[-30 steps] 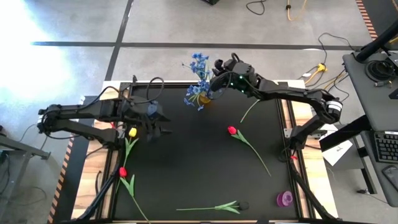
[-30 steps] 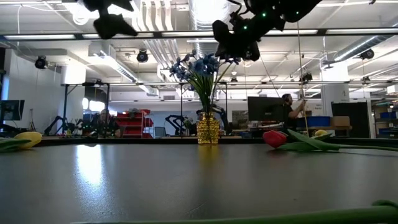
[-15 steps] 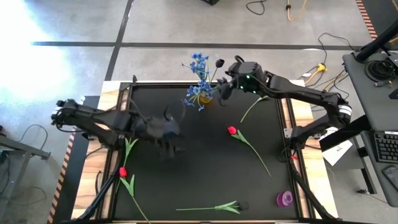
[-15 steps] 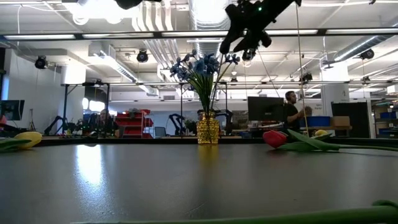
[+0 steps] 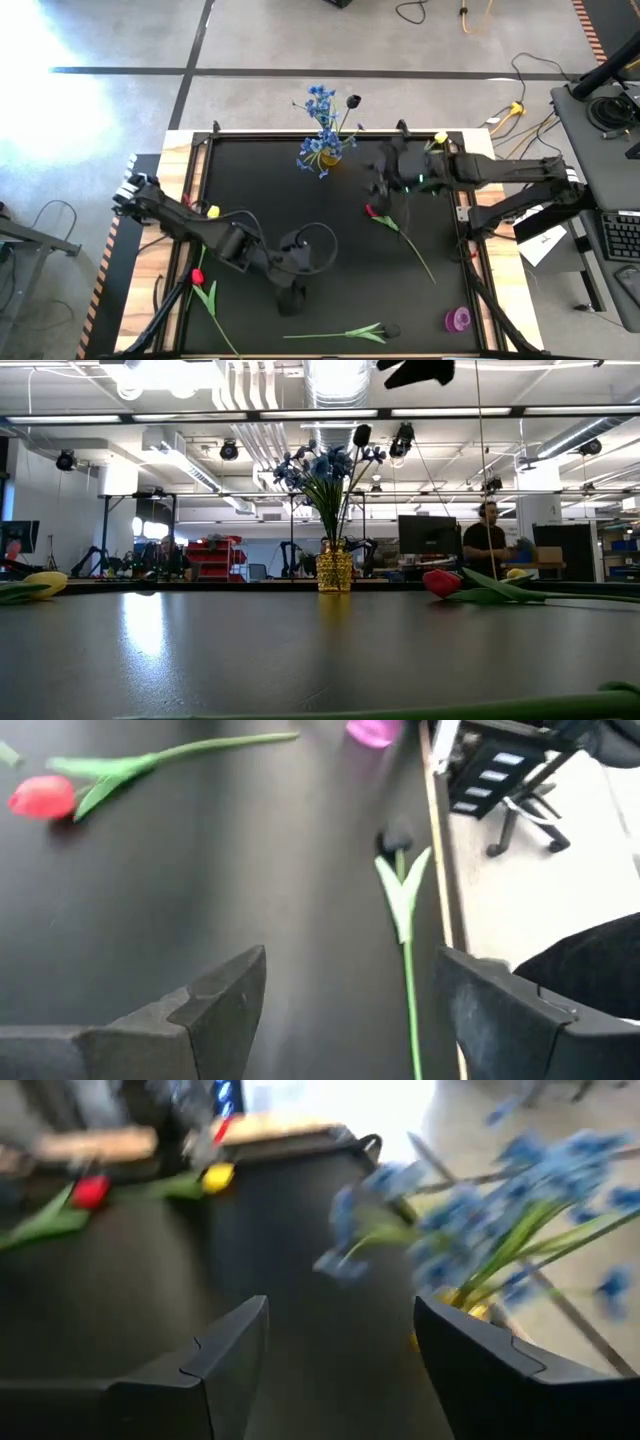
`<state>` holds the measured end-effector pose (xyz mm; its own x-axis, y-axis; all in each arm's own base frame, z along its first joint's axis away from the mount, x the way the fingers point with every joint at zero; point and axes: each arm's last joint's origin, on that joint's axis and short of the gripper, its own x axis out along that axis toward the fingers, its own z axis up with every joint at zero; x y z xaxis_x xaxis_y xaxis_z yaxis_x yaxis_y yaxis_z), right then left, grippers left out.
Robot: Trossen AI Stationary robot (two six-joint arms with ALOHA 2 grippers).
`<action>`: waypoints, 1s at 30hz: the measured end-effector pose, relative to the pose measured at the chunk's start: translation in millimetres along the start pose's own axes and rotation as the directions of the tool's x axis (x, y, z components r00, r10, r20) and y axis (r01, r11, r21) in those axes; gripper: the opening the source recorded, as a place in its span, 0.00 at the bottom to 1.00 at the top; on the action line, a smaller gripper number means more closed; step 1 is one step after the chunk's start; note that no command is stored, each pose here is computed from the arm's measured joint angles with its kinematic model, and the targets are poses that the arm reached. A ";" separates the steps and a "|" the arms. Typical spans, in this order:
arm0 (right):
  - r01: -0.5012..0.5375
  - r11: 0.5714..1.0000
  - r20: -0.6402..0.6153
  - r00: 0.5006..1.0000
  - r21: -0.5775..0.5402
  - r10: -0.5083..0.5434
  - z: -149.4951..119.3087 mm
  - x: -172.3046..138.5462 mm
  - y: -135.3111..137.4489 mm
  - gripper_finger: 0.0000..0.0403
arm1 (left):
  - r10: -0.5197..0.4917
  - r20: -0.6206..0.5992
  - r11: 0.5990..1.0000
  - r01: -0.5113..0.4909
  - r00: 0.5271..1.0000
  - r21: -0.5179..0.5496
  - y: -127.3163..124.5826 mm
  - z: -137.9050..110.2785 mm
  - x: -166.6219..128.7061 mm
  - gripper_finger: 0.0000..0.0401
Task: Sort flowers into vase by color
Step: Put the black flower into the yellow vase
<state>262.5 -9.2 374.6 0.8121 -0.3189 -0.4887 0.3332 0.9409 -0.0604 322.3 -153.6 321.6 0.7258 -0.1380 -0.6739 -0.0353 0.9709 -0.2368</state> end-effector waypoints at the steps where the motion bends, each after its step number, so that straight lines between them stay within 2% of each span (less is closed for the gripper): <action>1: -0.012 1.000 -0.024 1.000 -0.009 0.012 -4.0 -3.1 8.9 0.60 | -0.006 0.007 1.000 0.006 1.000 0.020 -3.3 3.1 0.8 0.68; 4: -0.036 0.999 -0.086 0.996 -0.006 0.035 -16.0 -13.6 33.3 0.58 | -0.023 0.026 0.997 0.021 0.999 0.077 -12.0 10.0 2.8 0.68; 8: -0.053 0.998 -0.126 0.990 0.038 0.057 -31.1 -30.2 65.8 0.58 | -0.046 0.020 0.992 0.043 0.999 0.121 -26.8 4.9 19.3 0.68; 16: -0.090 0.986 -0.171 0.979 0.138 0.114 -63.1 -54.1 124.9 0.58 | -0.130 0.051 0.979 0.120 0.990 0.165 -63.5 -23.6 86.8 0.68; 20: -0.120 0.980 -0.216 0.964 0.162 0.154 -80.8 -59.1 152.6 0.58 | -0.174 0.080 0.973 0.159 0.982 0.169 -74.0 -28.5 120.3 0.68; 26: -0.097 0.980 -0.306 0.940 0.174 0.148 -99.8 -63.0 174.7 0.58 | -0.205 0.068 0.954 0.184 0.976 0.237 -82.3 -27.1 156.5 0.68; 30: -0.096 0.978 -0.373 0.914 0.184 0.160 -101.9 -72.4 180.7 0.58 | -0.149 0.018 0.955 0.139 0.989 0.262 -75.5 -29.4 176.4 0.68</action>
<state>215.0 195.5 310.4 0.6165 -0.0985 -0.7812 0.3358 0.9303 0.1477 432.8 -257.0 200.0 0.7353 -0.2774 -0.6184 0.2470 0.9593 -0.1367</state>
